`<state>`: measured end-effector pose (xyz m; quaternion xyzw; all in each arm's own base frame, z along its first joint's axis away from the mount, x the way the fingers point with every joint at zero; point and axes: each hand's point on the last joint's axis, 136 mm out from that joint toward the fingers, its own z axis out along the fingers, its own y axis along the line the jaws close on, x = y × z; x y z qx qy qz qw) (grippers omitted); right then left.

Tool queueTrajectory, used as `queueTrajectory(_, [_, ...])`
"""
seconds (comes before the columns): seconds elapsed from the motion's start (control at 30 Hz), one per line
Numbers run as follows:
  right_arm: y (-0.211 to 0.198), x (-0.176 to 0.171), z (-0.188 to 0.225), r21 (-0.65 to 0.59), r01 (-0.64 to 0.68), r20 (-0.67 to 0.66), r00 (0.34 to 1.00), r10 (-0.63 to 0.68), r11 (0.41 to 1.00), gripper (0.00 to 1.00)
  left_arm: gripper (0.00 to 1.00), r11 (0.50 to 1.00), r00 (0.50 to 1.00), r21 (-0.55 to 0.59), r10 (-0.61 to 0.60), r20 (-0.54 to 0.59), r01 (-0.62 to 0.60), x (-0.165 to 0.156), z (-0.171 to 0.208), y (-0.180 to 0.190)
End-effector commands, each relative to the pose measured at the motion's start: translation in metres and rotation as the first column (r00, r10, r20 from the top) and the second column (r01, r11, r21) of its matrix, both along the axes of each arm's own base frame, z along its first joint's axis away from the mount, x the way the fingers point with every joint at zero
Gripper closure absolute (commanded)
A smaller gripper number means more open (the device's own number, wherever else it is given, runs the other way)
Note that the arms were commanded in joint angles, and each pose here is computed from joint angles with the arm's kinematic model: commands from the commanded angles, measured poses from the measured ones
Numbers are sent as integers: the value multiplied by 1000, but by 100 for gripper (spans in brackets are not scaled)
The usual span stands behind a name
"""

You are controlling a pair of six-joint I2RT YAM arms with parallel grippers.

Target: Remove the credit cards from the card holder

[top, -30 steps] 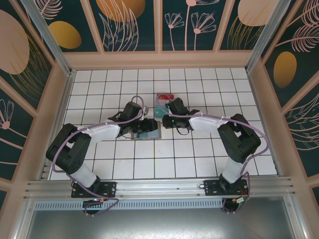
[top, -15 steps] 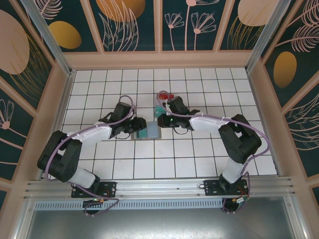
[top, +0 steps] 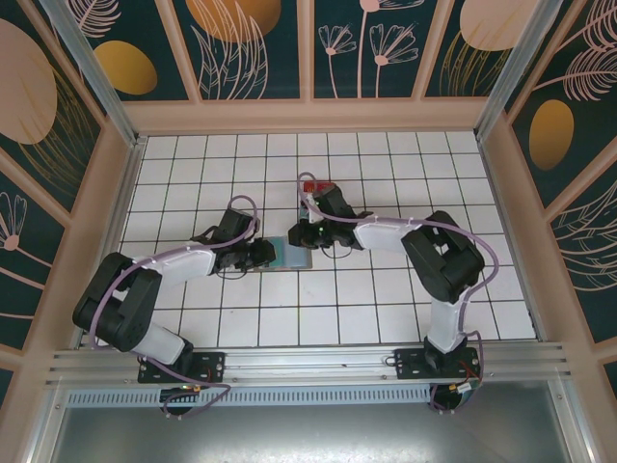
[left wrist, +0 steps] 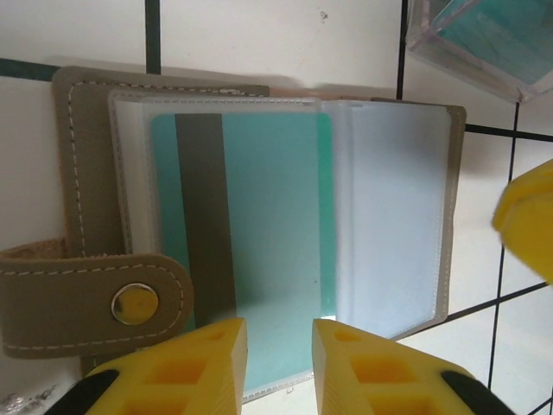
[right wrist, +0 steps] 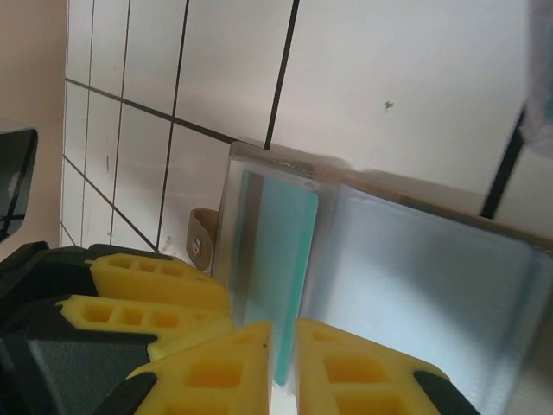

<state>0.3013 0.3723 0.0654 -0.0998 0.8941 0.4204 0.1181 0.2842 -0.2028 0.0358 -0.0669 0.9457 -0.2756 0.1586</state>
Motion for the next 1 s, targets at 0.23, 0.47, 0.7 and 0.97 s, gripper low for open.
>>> queueTrajectory(0.23, [27,-3,-1,61,-60,-66,996,64,996,84,75,997,999,63,31,10,-31,2,-3,16])
queueTrajectory(0.47, [26,-5,-12,43,-63,-99,993,67,997,82,77,996,999,73,53,-8,-52,-3,-9,21])
queueTrajectory(0.7, [24,-10,-23,21,-68,-132,989,70,997,81,78,997,998,66,52,-39,-50,-8,-20,20])
queueTrajectory(0.97, [23,-14,-32,12,-77,-162,984,77,997,82,78,997,998,50,52,-39,-50,-8,-19,18])
